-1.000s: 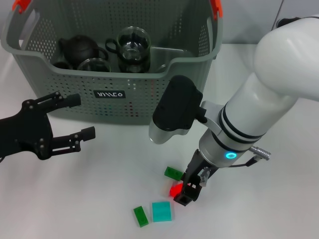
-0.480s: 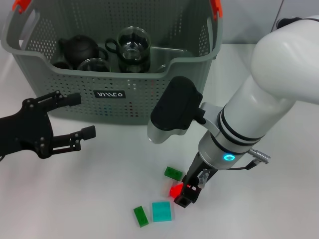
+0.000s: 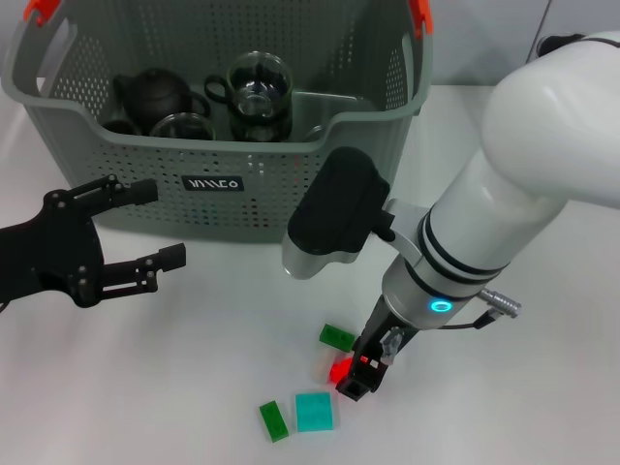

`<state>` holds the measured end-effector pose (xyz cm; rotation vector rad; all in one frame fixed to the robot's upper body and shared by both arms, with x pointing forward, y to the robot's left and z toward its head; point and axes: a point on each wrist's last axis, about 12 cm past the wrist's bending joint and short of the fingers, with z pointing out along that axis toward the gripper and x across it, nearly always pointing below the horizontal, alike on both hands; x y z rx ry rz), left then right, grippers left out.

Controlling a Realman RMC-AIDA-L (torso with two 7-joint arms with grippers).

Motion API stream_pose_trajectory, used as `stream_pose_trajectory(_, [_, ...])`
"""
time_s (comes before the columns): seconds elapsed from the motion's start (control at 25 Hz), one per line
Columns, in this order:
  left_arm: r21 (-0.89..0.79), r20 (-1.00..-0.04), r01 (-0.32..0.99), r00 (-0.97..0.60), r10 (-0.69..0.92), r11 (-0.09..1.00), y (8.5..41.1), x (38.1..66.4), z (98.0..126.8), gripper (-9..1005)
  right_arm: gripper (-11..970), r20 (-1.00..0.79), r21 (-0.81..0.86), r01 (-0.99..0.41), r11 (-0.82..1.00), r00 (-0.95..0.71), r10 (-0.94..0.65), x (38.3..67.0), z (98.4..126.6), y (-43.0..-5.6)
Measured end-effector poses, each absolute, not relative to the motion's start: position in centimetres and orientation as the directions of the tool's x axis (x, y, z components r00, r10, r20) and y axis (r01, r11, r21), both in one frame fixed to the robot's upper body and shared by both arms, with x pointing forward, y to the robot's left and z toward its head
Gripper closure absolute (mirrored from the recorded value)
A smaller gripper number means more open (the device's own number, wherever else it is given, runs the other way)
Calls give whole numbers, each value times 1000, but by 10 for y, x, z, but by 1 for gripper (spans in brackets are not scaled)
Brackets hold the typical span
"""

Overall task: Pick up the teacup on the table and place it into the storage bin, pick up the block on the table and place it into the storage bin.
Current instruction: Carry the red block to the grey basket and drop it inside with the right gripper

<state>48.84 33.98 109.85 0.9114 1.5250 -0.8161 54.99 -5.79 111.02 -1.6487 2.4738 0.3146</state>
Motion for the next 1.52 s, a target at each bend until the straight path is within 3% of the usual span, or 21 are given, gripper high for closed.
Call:
stream_pose_trajectory(0.6, [-15,-991,887,-75,113,461,340,489,1099,153,459,-237,74,-931,358,-365,-900,549,1109,-56])
stream_pose_trajectory(0.8, [-15,-991,886,-75,113,463,340,489,1099,152,523,-237,73,-932,354,-361,-902,549,1110,-56])
stream_pose_trajectory(1.0, [-15,-991,886,-75,112,463,340,489,1099,152,516,-241,68,-935,348,-354,-904,549,1114,-56])
stream_pose_trajectory(1.32, [-21,-991,888,-79,106,460,340,488,1099,152,504,-306,42,-918,395,-389,-869,561,1153,-79])
stream_pose_trajectory(1.52, [-27,-991,886,-83,101,463,340,486,1098,152,497,-473,42,-899,436,-402,-784,575,1205,-101])
